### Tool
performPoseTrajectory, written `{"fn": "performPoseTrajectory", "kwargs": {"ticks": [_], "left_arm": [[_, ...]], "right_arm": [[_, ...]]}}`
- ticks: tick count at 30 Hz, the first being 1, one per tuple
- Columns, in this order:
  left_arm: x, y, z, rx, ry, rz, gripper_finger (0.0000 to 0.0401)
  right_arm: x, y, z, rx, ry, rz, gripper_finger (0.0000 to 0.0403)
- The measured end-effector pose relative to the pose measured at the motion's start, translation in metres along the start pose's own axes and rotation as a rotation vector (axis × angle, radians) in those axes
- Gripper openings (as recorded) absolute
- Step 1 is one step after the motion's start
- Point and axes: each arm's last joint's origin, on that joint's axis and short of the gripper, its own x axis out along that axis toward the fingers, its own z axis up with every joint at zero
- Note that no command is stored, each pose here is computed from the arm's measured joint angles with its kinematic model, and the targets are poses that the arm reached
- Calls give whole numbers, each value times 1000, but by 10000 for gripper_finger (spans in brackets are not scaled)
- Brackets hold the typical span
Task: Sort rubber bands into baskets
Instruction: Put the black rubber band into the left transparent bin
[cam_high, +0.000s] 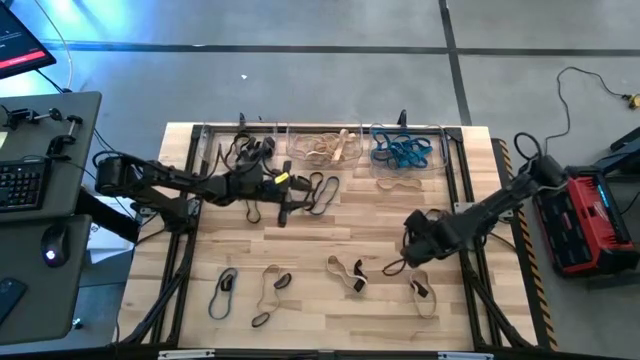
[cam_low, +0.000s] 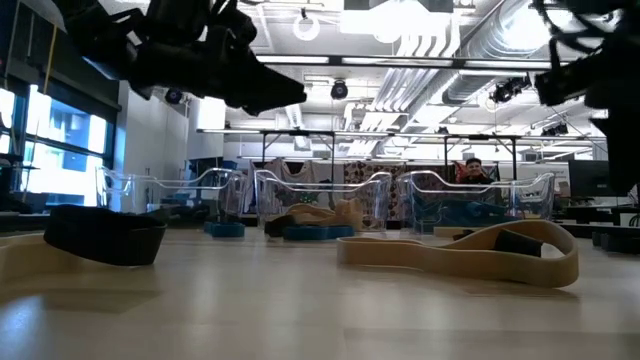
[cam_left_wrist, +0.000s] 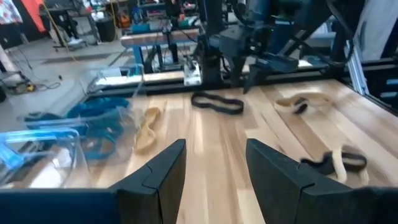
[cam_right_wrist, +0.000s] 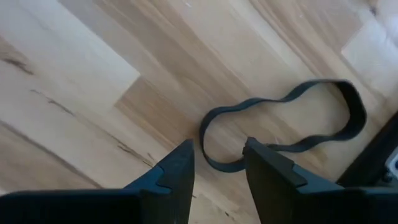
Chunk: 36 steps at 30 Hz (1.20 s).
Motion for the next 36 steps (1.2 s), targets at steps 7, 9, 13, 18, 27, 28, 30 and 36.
{"fn": "performPoseTrajectory", "kwargs": {"ticks": [7,9,13,18,27,28,30,36], "left_arm": [[-7,-16,-13,-19,-3,-47,161],[-9,-22,-15,-27,-27,-64,161],[-12,-32,-17,-26,-61,-89,161],[-14,-42,-20,-23,-50,-86,161],[-14,-48,-19,-22,-53,-107,161],[-14,-48,-19,-25,-53,-109,161],[-14,-50,-19,-19,-54,-117,161],[-14,-51,-19,-9,-55,-120,161]], "right_arm": [[16,6,16,-10,92,-19,129],[20,8,21,-25,109,1,129],[26,5,30,-37,141,-25,129],[31,2,36,-51,208,-23,129],[47,-4,34,-29,294,30,129],[51,-5,32,-29,298,33,129],[56,-7,29,-28,296,42,128],[62,-5,29,-62,274,101,71]]}}
